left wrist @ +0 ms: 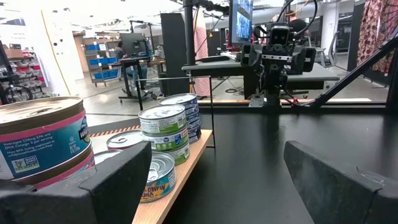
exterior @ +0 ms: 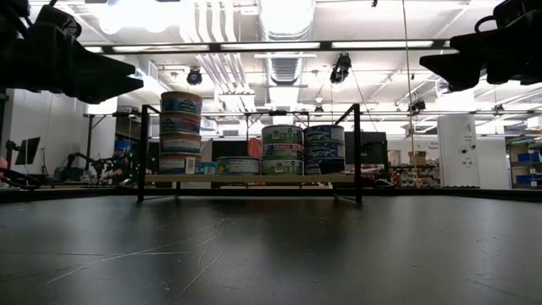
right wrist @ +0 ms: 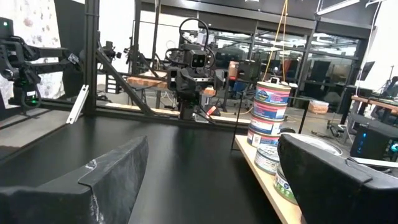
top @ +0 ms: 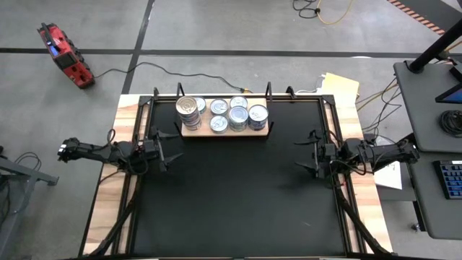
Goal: Stack canned seafood by type on shelf
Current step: Return to Home Position
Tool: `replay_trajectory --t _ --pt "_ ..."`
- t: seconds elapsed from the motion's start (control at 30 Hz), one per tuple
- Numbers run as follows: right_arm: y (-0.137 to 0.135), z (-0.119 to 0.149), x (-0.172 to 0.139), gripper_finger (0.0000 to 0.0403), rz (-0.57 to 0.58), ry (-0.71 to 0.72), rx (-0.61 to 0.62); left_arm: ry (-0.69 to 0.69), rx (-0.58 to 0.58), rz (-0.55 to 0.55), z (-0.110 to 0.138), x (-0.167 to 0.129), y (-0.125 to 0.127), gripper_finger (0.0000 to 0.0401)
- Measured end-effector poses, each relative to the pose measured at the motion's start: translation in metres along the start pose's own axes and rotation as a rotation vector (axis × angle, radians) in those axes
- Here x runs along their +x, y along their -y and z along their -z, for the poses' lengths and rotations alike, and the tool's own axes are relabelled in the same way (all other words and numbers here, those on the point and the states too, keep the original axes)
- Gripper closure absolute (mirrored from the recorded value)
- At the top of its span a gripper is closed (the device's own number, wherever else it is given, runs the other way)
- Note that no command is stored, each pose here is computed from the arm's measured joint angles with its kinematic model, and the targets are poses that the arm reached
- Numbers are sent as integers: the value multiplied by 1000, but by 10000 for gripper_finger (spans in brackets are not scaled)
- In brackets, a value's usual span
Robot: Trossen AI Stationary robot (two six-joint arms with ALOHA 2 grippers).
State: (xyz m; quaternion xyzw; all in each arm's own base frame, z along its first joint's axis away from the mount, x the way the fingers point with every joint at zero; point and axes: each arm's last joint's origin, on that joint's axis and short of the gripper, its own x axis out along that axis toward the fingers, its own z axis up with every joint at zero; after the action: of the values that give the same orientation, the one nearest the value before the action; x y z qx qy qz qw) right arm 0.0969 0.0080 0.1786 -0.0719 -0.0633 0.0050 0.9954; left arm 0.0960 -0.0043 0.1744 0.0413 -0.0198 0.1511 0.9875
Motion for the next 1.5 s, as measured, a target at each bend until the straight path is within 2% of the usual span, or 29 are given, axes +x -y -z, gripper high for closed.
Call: replay_trajectory --t 0.8,1.23,1.5 --pt "0 0 0 78 0 0 0 1 -1 0 0 0 0 50" --pt "0 0 0 58 0 -1 0 1 -1 0 0 0 0 50" --pt "0 0 0 65 0 0 0 1 -1 0 0 0 0 50"
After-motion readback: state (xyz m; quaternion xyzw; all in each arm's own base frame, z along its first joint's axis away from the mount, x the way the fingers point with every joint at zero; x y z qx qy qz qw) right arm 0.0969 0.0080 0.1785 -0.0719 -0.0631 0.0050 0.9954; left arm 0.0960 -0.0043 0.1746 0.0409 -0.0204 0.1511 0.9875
